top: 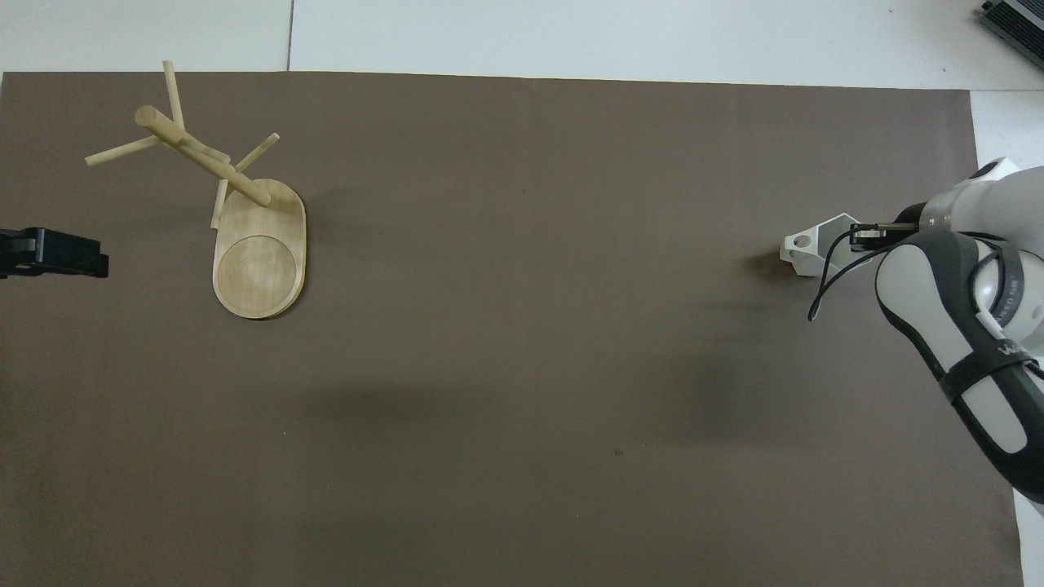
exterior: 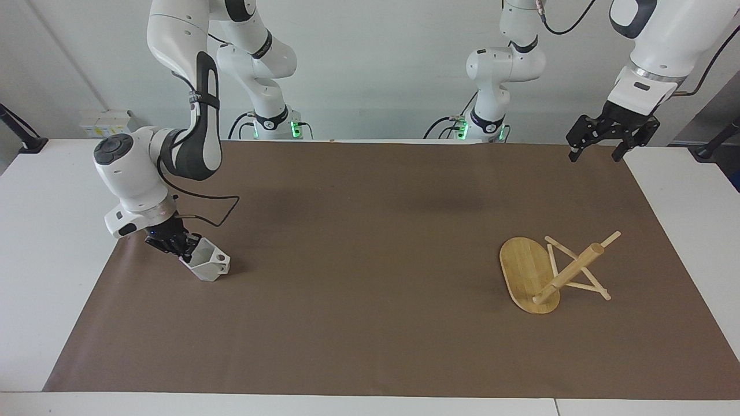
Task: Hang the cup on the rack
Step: 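Close the right gripper on the white cup's rim, then lift the cup with the right gripper while the left gripper approaches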
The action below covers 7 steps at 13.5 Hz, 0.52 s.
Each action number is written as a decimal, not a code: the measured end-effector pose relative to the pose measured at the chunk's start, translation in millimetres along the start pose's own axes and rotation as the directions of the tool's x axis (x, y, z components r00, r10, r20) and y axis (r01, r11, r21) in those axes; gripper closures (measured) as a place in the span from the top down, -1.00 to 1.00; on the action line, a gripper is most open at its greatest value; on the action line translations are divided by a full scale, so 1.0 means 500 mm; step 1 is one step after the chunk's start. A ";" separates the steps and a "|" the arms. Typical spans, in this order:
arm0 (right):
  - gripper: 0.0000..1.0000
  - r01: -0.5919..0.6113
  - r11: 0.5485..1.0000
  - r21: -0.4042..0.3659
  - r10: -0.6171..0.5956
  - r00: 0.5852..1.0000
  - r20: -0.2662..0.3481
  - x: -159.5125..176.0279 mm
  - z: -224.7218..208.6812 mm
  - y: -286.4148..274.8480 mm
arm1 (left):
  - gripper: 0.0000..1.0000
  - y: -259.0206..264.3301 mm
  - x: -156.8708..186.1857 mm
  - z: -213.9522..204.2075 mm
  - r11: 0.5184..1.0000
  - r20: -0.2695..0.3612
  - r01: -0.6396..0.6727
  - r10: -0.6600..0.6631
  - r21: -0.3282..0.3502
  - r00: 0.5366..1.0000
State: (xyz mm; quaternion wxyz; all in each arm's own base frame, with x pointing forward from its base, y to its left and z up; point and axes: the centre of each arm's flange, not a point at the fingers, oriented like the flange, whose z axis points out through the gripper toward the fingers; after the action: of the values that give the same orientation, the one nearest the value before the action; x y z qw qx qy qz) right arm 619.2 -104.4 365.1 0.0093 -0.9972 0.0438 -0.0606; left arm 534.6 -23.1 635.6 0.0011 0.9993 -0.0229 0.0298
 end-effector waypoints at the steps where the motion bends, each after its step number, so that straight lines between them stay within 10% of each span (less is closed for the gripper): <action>1: -0.91 0.003 1.000 0.004 -0.003 1.000 0.010 0.002 -0.010 -0.003 | 1.00 0.001 0.000 0.000 1.000 0.000 -0.001 0.001 0.000 1.000; 7: -0.91 0.052 0.998 0.037 -0.053 0.998 0.030 0.002 -0.116 -0.064 | 1.00 0.001 -0.022 0.010 1.000 0.084 -0.001 0.001 0.000 0.997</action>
State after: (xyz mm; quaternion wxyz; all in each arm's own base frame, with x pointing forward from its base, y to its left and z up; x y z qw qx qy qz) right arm 615.8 -73.6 423.6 0.0262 -0.9985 0.0163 -0.0462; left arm 523.9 -23.2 630.1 0.0002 0.9997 -0.0234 -0.0120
